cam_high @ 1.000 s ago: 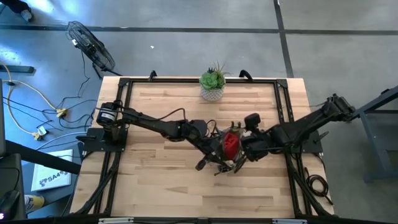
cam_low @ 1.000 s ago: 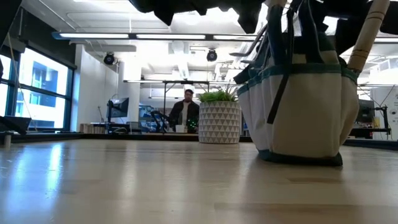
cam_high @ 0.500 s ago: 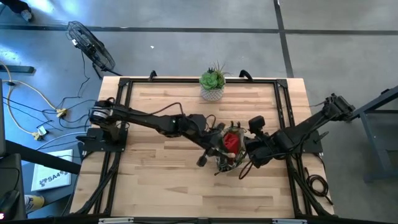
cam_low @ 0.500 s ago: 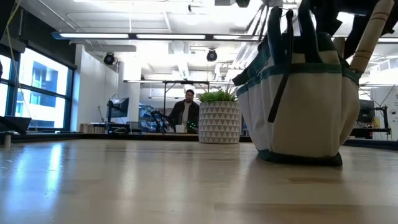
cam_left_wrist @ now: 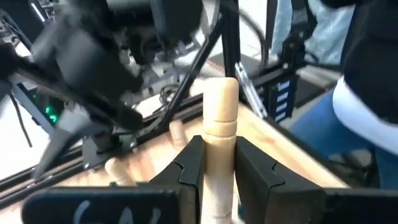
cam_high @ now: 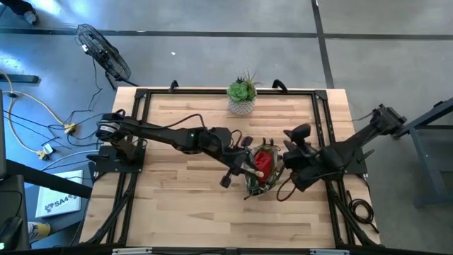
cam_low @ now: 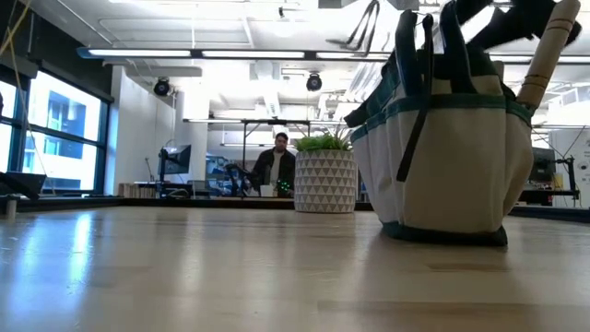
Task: Pick & Place Garden tools in Gardening bag
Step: Put the light brown hand rake into the white gardening bag
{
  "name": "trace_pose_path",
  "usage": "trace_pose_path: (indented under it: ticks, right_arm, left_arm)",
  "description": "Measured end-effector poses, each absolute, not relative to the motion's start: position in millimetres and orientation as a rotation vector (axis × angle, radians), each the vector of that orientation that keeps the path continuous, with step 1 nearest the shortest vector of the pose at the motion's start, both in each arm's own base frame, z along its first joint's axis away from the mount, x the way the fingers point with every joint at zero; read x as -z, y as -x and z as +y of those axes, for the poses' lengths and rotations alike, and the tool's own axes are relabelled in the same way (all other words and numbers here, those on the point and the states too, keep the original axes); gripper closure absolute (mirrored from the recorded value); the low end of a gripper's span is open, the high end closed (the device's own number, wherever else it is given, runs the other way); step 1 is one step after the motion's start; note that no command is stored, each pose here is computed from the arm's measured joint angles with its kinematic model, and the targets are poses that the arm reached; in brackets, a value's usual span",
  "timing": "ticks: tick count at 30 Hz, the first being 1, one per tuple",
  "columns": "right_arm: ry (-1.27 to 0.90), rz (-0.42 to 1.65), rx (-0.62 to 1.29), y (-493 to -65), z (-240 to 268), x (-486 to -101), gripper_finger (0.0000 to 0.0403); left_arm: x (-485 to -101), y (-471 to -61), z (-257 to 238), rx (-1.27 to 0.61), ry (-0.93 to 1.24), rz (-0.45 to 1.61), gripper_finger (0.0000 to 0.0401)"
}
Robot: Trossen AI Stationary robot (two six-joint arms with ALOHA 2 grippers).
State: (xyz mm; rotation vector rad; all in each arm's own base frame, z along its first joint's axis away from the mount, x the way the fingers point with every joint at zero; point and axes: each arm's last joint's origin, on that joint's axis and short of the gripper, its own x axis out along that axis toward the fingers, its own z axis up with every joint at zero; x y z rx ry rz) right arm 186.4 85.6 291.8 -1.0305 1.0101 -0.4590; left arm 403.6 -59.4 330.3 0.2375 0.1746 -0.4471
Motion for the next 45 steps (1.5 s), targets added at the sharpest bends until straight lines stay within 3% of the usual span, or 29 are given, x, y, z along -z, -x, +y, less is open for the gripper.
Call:
trace_pose_path:
  ticks: [3, 9, 15, 20, 24, 30, 36, 39, 45]
  right_arm:
    - [0.999, 0.935, 0.471, -178.3, 87.8, -299.4, 0.0174]
    - [0.665, 0.85, 0.376, -159.9, 99.7, -307.6, 0.0174]
    - [0.405, 0.702, 0.284, -154.0, 120.6, -316.0, 0.0174]
    - [0.298, 0.545, 0.207, -162.9, 138.7, -327.5, 0.0174]
    - [0.245, 0.424, 0.163, -172.0, 148.0, -340.1, 0.0174]
    - [0.227, 0.351, 0.13, -176.5, 153.1, -348.9, 0.0174]
    - [0.24, 0.305, 0.139, -182.5, 151.5, -355.1, 0.0174]
    - [0.238, 0.29, 0.138, -185.6, 150.0, -357.5, 0.0174]
    - [0.23, 0.303, 0.11, -193.9, 155.3, -352.1, 0.0174]
  left_arm:
    - [-328.3, -403.5, -59.1, 0.451, -0.293, 0.181, 0.0348]
    - [-343.1, -407.1, -60.2, 0.45, -0.423, -0.022, 0.0348]
    - [-327.0, -401.0, -65.7, 0.437, -0.392, 0.188, 0.0348]
    - [-312.4, -393.1, -94.4, 0.446, -0.408, 0.238, 0.0348]
    - [-326.9, -369.7, -105.7, 0.355, -0.412, 0.239, 0.0348]
    - [-350.1, -294.1, -118.6, 0.148, -0.384, 0.395, 0.0348]
    - [-346.7, -221.9, -119.3, 0.021, -0.369, 0.213, 0.0348]
    - [-320.5, -202.2, -104.1, -0.048, -0.322, 0.049, 0.0348]
    - [-266.5, -184.7, -65.9, 0.051, -0.263, -0.38, 0.0348]
